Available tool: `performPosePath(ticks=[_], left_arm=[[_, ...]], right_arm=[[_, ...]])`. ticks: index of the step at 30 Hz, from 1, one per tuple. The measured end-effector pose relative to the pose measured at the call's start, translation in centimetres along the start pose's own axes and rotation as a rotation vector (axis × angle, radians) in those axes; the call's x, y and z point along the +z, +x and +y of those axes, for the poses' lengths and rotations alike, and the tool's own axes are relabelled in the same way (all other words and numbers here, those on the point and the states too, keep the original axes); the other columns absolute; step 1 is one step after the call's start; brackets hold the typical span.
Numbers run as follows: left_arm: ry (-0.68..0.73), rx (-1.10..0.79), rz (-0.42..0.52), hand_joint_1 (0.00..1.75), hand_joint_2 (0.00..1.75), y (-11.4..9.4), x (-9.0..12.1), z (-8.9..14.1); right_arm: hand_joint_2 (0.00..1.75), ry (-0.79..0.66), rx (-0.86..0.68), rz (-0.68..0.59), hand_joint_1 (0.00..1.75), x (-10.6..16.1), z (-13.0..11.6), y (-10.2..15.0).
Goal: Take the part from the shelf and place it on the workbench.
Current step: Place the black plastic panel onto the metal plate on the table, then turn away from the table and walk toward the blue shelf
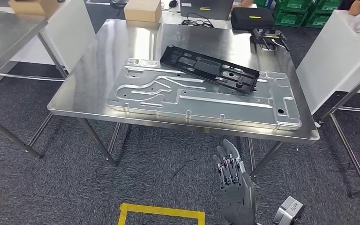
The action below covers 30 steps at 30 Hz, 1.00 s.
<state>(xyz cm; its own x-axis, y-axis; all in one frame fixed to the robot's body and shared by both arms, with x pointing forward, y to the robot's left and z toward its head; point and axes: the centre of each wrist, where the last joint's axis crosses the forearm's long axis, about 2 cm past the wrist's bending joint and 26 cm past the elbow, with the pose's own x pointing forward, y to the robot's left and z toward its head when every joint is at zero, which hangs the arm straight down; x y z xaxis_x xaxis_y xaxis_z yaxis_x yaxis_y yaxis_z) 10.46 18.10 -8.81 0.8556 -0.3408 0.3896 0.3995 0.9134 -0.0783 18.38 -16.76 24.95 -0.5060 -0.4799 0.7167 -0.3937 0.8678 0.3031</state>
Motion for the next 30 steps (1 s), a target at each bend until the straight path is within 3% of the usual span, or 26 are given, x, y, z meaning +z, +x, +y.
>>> performPosePath(ticks=[19,30], left_arm=[[0.015,-0.027,0.002,0.0,0.0,0.96,-0.1,0.39],[0.013,-0.039,0.048,0.0,0.0,0.28,-0.03,0.31]], right_arm=[[0.0,-0.021,-0.027,0.013,0.0,0.42,-0.25,-0.38],[0.0,-0.024,-0.033,0.015,0.0,0.38,-0.58,-0.7]])
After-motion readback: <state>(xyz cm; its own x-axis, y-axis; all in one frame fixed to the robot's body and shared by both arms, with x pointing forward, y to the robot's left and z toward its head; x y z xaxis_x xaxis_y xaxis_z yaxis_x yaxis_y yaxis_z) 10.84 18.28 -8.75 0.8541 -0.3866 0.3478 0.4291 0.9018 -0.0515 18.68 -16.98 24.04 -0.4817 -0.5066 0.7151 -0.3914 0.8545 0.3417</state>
